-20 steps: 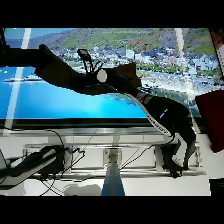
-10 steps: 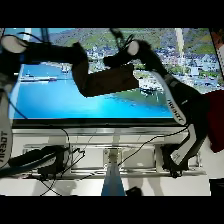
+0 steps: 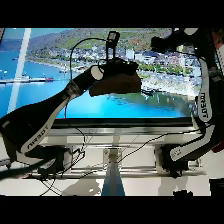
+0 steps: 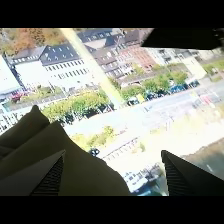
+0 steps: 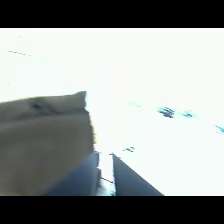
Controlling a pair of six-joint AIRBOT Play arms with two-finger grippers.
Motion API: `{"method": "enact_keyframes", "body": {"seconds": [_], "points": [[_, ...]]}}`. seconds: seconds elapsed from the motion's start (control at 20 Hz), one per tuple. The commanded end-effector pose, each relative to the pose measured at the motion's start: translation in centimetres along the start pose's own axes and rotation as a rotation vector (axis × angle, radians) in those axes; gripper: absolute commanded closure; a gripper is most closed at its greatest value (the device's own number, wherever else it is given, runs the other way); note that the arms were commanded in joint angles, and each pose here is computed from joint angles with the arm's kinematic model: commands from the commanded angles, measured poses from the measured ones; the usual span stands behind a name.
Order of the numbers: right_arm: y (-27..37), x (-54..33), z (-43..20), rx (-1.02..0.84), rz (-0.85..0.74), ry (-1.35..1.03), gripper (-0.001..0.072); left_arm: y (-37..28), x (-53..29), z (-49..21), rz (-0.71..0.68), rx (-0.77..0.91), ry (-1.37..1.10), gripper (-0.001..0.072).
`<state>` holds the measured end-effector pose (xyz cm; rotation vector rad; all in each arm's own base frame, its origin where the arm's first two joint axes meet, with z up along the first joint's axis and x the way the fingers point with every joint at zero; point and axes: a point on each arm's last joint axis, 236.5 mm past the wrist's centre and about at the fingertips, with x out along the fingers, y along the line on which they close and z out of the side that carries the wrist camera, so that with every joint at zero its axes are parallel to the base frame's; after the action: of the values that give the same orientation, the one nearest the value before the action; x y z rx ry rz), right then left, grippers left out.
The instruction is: Fold the clothes and pants, and hang the long-sleeved shirts on hangers.
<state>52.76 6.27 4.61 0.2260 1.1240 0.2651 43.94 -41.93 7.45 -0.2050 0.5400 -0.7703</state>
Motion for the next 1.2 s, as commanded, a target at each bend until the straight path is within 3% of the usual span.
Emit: {"method": "enact_keyframes", "body": {"seconds": [0.0,0.05,0.2,0.45,0.7,0.9,0.95,1.0,1.1,1.15], "points": [[-6.1,-0.9,-2.6,0.051,-0.070,0.080,0.0269,1.0,0.2,0.1,0.022,-0.008,-0.007,0.0011],[-7.2,-0.3,-3.7,0.085,-0.072,0.108,0.0137,1.8,-0.4,-0.2,0.007,-0.020,0.035,0.0011],[-8.2,2.5,-8.5,0.153,-0.034,0.224,0.0137,4.8,-3.1,-0.5,-0.028,-0.067,0.148,0.0012],[0.6,9.0,-12.6,0.289,0.372,0.311,0.0137,12.8,-8.5,-0.8,0.047,-0.046,0.277,0.0011],[7.4,14.3,-12.2,0.255,0.367,0.252,0.0137,18.0,-15.5,-1.1,0.069,-0.145,0.372,0.0012],[12.2,16.7,-13.1,0.323,0.339,0.255,0.0145,23.0,-19.3,-2.0,0.201,-0.104,0.431,0.0012],[13.2,16.9,-14.0,0.305,0.348,0.283,0.0176,23.3,-19.8,-2.2,0.204,-0.114,0.440,0.0012],[14.3,16.8,-15.0,0.271,0.360,0.315,0.0314,23.5,-20.2,-2.5,0.202,-0.126,0.452,0.0012],[15.7,16.7,-15.8,0.208,0.378,0.332,0.0702,23.7,-20.8,-3.0,0.202,-0.136,0.473,0.0013],[16.2,16.2,-15.8,0.169,0.394,0.334,0.0699,24.2,-21.2,-3.1,0.217,-0.128,0.481,0.0013]]}}
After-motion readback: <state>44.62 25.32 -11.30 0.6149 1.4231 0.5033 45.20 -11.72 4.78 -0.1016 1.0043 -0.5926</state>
